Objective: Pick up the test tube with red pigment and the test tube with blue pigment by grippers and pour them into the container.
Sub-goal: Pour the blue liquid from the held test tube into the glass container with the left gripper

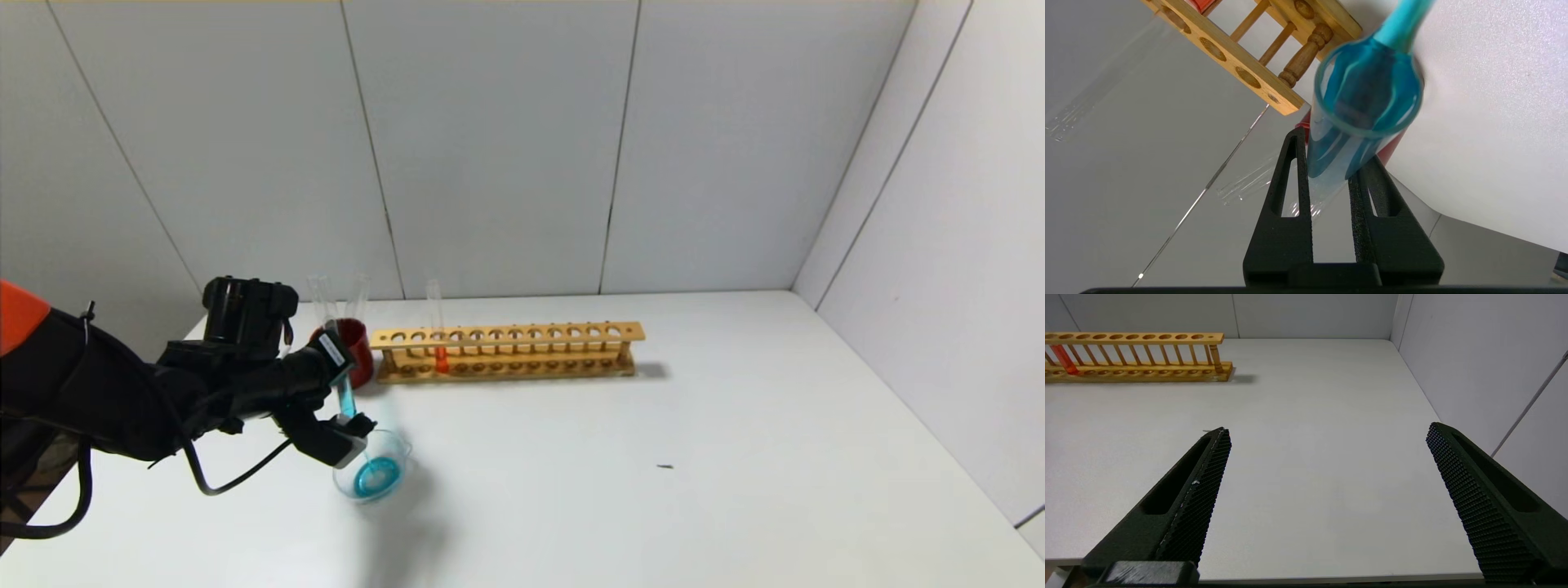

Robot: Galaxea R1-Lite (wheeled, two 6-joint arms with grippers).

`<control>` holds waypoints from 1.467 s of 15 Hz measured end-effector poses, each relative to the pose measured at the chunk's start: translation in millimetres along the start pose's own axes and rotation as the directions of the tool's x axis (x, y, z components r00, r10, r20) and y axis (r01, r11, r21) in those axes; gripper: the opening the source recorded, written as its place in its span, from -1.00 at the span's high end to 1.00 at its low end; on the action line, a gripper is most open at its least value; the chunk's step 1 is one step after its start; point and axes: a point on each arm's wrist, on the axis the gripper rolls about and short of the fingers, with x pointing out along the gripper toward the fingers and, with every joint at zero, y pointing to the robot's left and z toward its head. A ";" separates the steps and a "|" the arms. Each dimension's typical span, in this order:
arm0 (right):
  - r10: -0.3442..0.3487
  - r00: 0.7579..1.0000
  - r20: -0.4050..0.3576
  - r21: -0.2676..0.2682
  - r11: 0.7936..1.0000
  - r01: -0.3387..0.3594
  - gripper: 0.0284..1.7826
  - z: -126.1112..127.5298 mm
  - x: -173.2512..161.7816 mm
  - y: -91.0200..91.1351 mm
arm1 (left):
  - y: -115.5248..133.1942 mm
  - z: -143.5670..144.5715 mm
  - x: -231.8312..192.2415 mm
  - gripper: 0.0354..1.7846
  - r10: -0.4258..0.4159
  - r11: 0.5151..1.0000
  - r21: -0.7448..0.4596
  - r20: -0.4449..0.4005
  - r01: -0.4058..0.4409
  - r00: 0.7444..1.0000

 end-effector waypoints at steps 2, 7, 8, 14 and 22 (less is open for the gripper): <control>0.000 1.000 0.000 0.000 1.000 0.000 -0.96 0.0 0.0 0.0 | 0.4 0.2 -0.2 0.68 0.001 1.000 0.012 0.001 -0.001 1.000; 0.000 1.000 0.000 0.000 1.000 0.000 -0.96 0.0 0.0 0.0 | 6.2 3.8 -3.7 0.68 0.023 0.997 0.080 0.003 -0.023 1.000; 0.000 1.000 0.000 0.000 1.000 0.000 -0.96 0.0 0.0 0.0 | 6.6 4.5 -4.7 0.68 0.026 0.996 0.082 0.004 -0.026 1.000; 0.000 1.000 0.000 0.000 1.000 0.000 -0.96 0.0 0.0 0.0 | 11.4 2.7 -9.9 0.68 0.056 0.989 0.136 -0.018 -0.053 0.998; 0.001 1.000 0.000 0.000 1.000 -0.001 -0.96 0.0 0.0 0.0 | 11.5 4.8 -18.3 0.68 0.071 0.984 0.164 -0.025 -0.066 0.997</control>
